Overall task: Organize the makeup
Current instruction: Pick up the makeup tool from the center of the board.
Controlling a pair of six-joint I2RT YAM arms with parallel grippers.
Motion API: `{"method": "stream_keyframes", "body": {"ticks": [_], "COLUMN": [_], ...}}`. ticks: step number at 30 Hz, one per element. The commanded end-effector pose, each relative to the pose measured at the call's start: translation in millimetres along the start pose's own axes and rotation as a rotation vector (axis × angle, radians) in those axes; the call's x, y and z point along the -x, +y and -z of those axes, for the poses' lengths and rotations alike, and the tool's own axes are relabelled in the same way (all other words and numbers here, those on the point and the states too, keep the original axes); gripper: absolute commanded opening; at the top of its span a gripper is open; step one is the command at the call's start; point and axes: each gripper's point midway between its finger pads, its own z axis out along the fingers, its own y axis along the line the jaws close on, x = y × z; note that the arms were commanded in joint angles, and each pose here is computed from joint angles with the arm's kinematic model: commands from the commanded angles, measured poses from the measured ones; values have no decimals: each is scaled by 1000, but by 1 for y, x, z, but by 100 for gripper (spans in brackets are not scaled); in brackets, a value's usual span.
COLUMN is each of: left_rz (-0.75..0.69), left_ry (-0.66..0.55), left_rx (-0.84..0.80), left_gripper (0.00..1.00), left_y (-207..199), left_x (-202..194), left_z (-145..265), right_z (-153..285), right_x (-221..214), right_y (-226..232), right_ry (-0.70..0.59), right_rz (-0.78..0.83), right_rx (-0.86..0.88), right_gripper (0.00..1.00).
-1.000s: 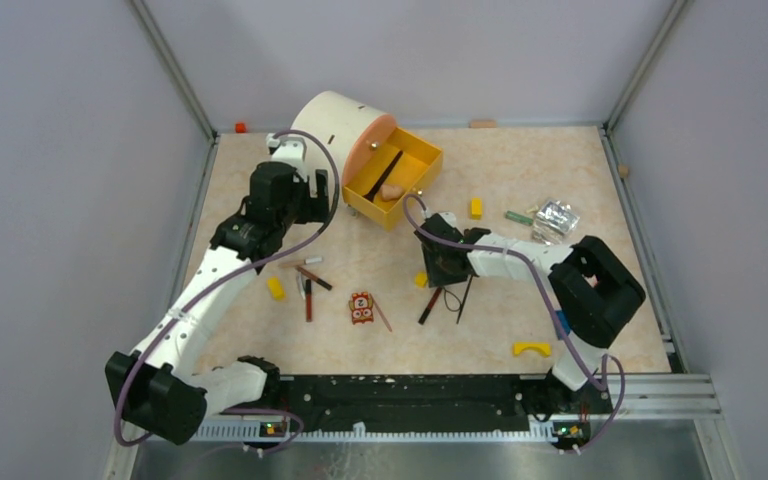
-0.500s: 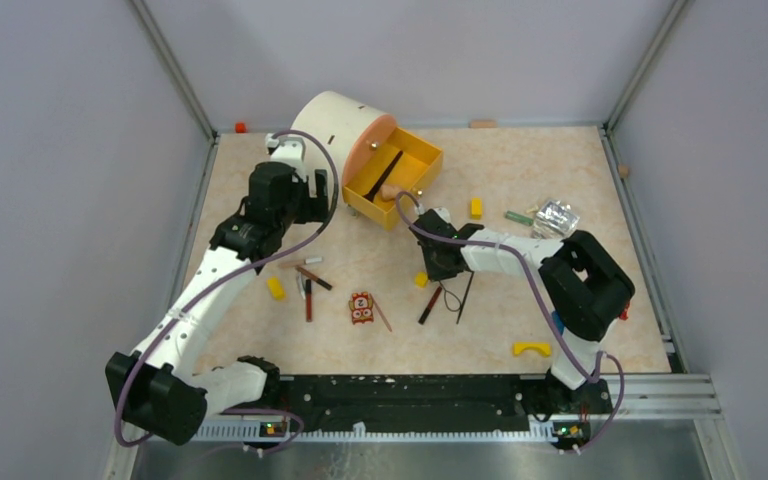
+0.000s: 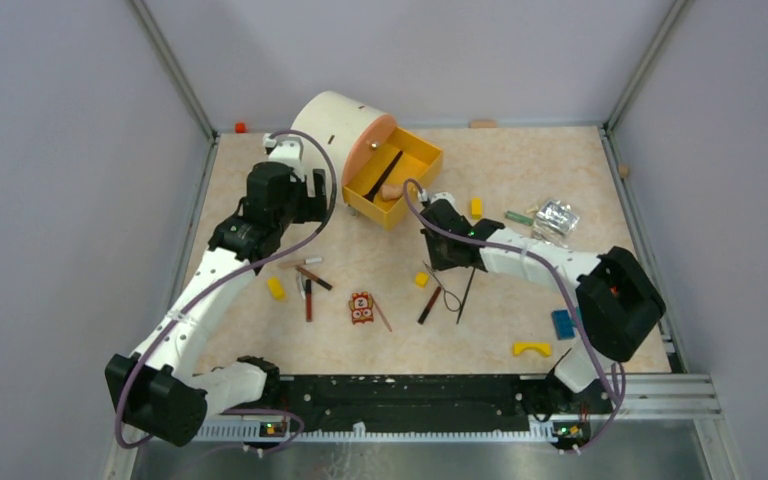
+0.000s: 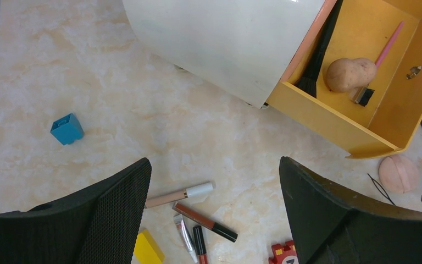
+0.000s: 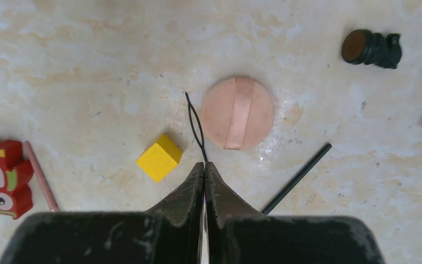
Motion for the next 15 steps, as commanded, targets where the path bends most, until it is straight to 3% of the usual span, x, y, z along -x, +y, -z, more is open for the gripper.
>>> {"method": "stream_keyframes", "body": {"ticks": [1,3,5,6,15], "left_rz": [24,25,25,26,29], "left_ry": [-56,-56,-56,-57,-58], "left_rx": [-18,-17,-13,-11,-15], "left_gripper": [91,91,91,91,91], "left_y": [-1,-1,0,1,2], "left_x": [14,14,13,14,14], "left_z": [4,4,4,4,5], "right_z": [22,17,9,5,-35], "right_x": [30,31,31,32,26], "right_y": [-11,-17,-22,-23,-19], "right_ry": [-91,-73,-48,-43,41], "right_rz": [-14,-41,-69,-79,-62], "right_rx": [-10,-16,-21,-15,-25], "right_gripper": [0,7,26,30,34]}}
